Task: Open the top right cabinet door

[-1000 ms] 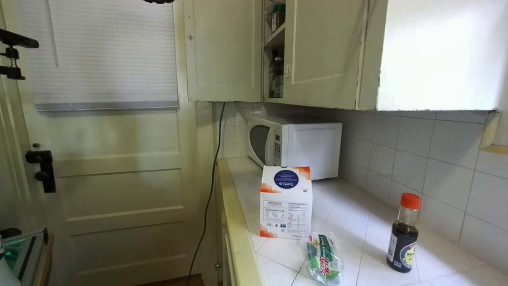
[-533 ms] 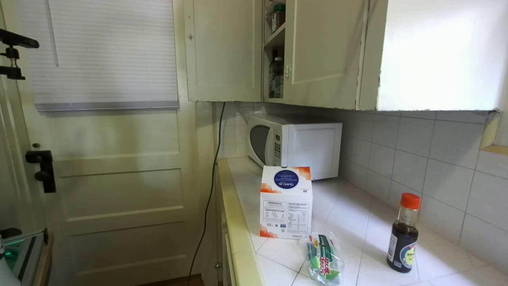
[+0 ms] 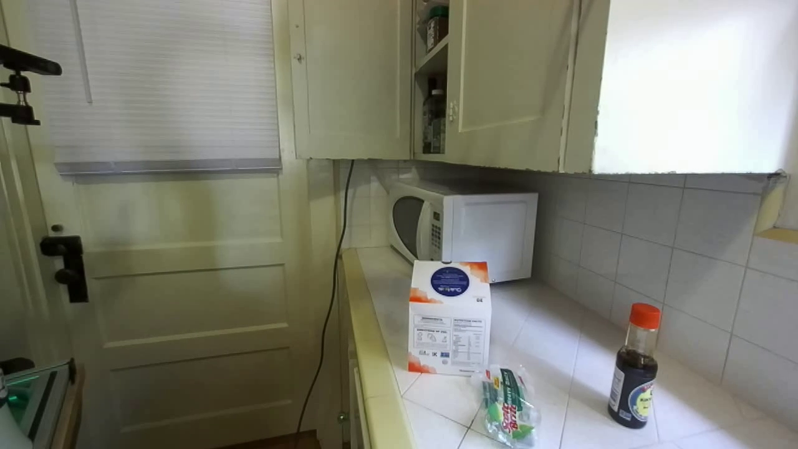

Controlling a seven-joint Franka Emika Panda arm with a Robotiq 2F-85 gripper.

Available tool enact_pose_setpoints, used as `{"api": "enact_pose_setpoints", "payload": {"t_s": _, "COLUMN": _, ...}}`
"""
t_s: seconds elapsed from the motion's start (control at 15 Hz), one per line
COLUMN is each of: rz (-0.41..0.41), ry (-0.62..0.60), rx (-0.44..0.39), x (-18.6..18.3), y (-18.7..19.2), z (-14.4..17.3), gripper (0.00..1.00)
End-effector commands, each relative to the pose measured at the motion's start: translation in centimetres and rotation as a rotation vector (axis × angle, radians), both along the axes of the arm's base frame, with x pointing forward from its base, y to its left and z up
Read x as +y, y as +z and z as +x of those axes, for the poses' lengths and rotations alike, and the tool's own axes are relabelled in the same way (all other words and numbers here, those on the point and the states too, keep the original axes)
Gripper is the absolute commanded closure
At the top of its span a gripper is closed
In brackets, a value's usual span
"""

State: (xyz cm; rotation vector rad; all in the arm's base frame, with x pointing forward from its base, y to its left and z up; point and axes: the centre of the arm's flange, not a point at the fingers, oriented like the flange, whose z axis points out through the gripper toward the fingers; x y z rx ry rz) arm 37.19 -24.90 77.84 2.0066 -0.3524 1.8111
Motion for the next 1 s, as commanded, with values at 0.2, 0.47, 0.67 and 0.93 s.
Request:
{"api": "enact_pose_setpoints", "payload": {"t_s": 0.2, "rz": 0.001, "ry": 0.001, "rx": 0.004, "x": 0.0, "y": -0.2, "z": 0.3, "gripper": 0.00}}
{"api": "enact_pose_setpoints", "payload": {"t_s": 0.47, "rz": 0.027, "ry": -0.009, "rx": -0.003, "x": -2.3, "y": 0.2, "z": 1.7, "gripper": 0.00}}
{"api": "enact_pose_setpoints", "payload": {"t_s": 0.67, "rz": 0.040, "ry": -0.021, "rx": -0.012, "x": -3.4, "y": 0.1, "z": 3.8, "gripper": 0.00}}
{"api": "enact_pose_setpoints", "payload": {"t_s": 0.93, "rz": 0.053, "ry": 0.005, "rx": -0.009, "x": -3.5, "y": 0.2, "z": 7.2, "gripper": 0.00}}
